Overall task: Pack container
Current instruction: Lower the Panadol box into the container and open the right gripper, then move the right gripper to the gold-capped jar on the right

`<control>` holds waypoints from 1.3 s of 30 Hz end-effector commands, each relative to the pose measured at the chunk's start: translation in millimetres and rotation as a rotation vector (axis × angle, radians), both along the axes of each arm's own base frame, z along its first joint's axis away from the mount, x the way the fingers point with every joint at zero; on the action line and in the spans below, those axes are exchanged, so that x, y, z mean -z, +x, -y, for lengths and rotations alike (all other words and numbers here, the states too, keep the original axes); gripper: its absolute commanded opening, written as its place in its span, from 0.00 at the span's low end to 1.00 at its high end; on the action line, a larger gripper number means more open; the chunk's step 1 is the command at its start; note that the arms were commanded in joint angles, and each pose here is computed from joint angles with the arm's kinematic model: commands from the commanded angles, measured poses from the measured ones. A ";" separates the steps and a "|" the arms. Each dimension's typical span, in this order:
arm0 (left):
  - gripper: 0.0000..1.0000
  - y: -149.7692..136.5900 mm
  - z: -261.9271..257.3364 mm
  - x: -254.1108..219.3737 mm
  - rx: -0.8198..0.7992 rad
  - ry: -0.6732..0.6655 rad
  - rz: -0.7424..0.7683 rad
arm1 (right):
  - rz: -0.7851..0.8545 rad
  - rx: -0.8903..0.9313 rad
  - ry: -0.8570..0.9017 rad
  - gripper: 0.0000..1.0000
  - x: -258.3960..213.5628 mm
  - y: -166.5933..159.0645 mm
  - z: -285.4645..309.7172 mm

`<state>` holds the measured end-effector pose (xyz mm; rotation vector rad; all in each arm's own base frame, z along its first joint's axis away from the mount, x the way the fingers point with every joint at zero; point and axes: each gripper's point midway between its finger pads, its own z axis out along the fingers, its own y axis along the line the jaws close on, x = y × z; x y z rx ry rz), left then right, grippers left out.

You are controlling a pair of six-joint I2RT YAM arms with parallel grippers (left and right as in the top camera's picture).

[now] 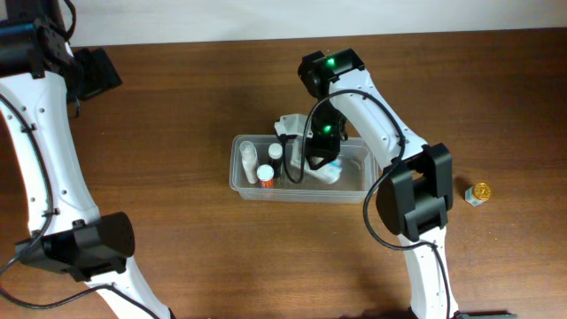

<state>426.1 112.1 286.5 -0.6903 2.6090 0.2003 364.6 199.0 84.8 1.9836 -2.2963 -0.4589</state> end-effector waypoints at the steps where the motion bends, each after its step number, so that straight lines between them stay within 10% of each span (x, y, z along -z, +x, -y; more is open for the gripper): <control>1: 0.99 0.2 -3.7 -3.7 -0.017 0.006 0.013 | -0.027 -0.009 0.016 0.48 5.9 -4.1 -5.5; 20: 0.99 0.2 -3.7 -3.7 -0.017 0.006 0.013 | 0.170 0.248 0.065 0.52 -80.1 28.2 -1.2; 39: 1.00 0.2 -3.7 -3.7 -0.017 0.006 0.013 | 0.167 1.389 0.045 0.72 -154.8 75.4 212.9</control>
